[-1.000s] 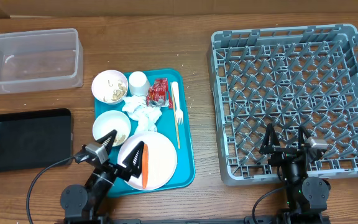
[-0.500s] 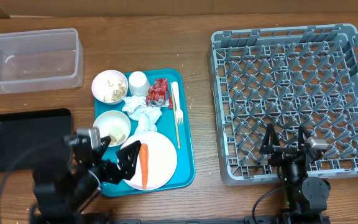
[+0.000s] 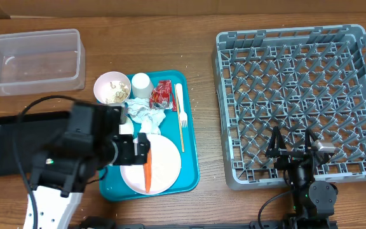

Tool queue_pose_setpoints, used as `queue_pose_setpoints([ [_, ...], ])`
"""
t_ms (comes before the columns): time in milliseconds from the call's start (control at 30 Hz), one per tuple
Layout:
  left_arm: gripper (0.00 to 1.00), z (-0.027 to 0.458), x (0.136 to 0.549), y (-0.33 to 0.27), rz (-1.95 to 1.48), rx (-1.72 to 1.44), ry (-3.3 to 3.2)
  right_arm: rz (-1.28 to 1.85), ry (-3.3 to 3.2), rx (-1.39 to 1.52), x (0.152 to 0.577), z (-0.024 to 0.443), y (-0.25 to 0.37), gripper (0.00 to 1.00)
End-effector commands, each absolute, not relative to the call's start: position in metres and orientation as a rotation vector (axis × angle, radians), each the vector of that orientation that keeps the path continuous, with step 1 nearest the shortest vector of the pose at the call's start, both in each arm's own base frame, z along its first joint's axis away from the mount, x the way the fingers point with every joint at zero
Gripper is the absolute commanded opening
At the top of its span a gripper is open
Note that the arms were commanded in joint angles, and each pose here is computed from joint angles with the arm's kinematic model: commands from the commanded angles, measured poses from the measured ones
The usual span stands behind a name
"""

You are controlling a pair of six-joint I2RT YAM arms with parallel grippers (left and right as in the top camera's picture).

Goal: Sort waste into correct bins and load items into the dishwasher rack
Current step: 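Move the left gripper down over the carrot on the white plate, then close the left gripper on the orange carrot and lift it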

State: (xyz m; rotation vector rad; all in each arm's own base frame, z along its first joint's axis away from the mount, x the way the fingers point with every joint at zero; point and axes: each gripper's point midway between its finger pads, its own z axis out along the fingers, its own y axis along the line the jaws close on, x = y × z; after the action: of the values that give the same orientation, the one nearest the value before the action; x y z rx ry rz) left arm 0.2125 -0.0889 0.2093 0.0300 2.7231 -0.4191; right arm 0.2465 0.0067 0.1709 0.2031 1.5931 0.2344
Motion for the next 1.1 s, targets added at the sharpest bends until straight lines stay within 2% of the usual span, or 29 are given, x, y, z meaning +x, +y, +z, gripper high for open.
queue_pose_setpoints([
  [0, 1.00, 0.208, 0.218, -0.095, -0.323, 0.056, 2.704, 0.238, 1.587, 0.189, 0.246, 0.170, 0.009, 1.00],
  [233, 1.00, 0.172, 0.217, -0.103, -0.293, 0.015, 2.854, 0.238, 1.587, 0.189, 0.246, 0.170, 0.009, 1.00],
  [500, 1.00, 0.106, 0.203, -0.100, -0.185, -0.347, 3.107, 0.238, 1.587, 0.189, 0.246, 0.170, 0.009, 1.00],
  [800, 1.00, 0.055, 0.202, -0.100, -0.186, -0.345, 3.116, 0.238, 1.587, 0.189, 0.246, 0.170, 0.009, 1.00],
  [1067, 1.00, 0.022, 0.199, -0.099, -0.208, -0.213, 3.089, 0.238, 1.587, 0.189, 0.246, 0.170, 0.009, 1.00],
])
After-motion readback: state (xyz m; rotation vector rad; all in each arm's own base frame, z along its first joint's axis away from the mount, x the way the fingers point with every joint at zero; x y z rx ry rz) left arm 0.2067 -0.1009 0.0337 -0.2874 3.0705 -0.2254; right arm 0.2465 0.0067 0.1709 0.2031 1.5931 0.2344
